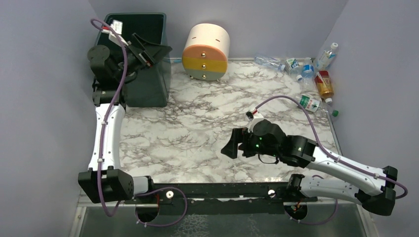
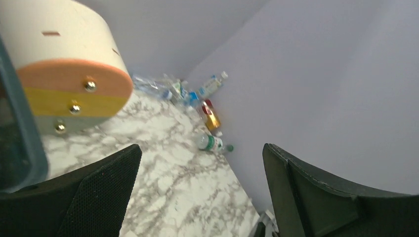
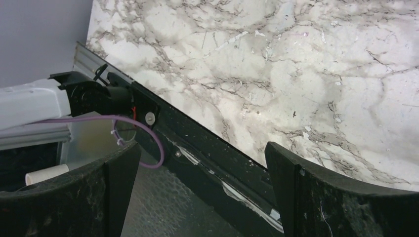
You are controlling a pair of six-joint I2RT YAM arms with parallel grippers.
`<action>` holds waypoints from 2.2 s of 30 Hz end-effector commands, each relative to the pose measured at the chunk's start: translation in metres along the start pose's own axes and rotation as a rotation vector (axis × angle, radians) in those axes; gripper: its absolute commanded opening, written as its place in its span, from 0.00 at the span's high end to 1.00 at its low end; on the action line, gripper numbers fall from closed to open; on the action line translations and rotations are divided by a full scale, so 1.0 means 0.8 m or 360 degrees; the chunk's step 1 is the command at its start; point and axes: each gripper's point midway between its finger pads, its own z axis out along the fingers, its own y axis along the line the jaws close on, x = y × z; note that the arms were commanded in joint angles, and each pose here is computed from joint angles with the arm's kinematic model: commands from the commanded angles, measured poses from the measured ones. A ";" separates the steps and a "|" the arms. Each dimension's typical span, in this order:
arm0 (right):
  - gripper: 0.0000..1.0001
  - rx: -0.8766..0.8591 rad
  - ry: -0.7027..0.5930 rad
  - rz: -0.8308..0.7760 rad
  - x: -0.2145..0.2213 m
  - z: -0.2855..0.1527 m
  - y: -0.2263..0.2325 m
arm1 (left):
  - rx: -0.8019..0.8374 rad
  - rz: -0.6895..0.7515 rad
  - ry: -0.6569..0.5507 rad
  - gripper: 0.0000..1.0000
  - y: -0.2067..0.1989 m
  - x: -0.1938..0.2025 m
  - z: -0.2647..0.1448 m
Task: Put the plastic bottles in the bin
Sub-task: Pick up the plastic bottle at the center of the board.
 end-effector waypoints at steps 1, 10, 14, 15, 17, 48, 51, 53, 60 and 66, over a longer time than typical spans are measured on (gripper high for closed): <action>0.01 0.0118 -0.0023 0.0064 -0.004 0.005 -0.010 | 0.0151 0.0032 0.0171 0.01 -0.047 0.056 -0.010; 0.01 0.0439 -0.0121 0.0254 0.000 0.012 -0.062 | 0.0099 -0.0148 0.0512 0.01 -0.022 0.193 -0.010; 0.01 0.0615 -0.0269 0.0301 -0.024 0.005 -0.086 | 0.0064 -0.0186 0.0661 0.01 -0.010 0.255 -0.004; 0.01 0.0661 -0.0279 0.0306 -0.031 0.007 -0.095 | 0.0064 -0.0187 0.0689 0.01 -0.011 0.266 -0.003; 0.01 0.0702 -0.0245 0.0317 -0.045 0.019 -0.113 | 0.0063 -0.0186 0.0733 0.01 -0.010 0.282 -0.001; 0.01 0.1354 -0.0651 0.1245 -0.196 -0.056 -0.440 | 0.0067 -0.0122 0.1007 0.01 -0.015 0.366 -0.001; 0.01 0.1420 -0.0652 0.1387 -0.199 -0.067 -0.471 | 0.0068 -0.0126 0.1020 0.01 -0.014 0.369 -0.003; 0.01 0.1463 -0.0661 0.1467 -0.205 -0.073 -0.488 | 0.0068 -0.0125 0.1021 0.01 -0.014 0.370 -0.003; 0.01 0.1589 -0.0672 0.1690 -0.203 -0.076 -0.535 | 0.0077 -0.0115 0.1029 0.01 -0.017 0.369 -0.007; 0.01 0.1699 -0.0696 0.1791 -0.206 -0.077 -0.558 | 0.0061 -0.0110 0.1051 0.01 -0.013 0.373 -0.010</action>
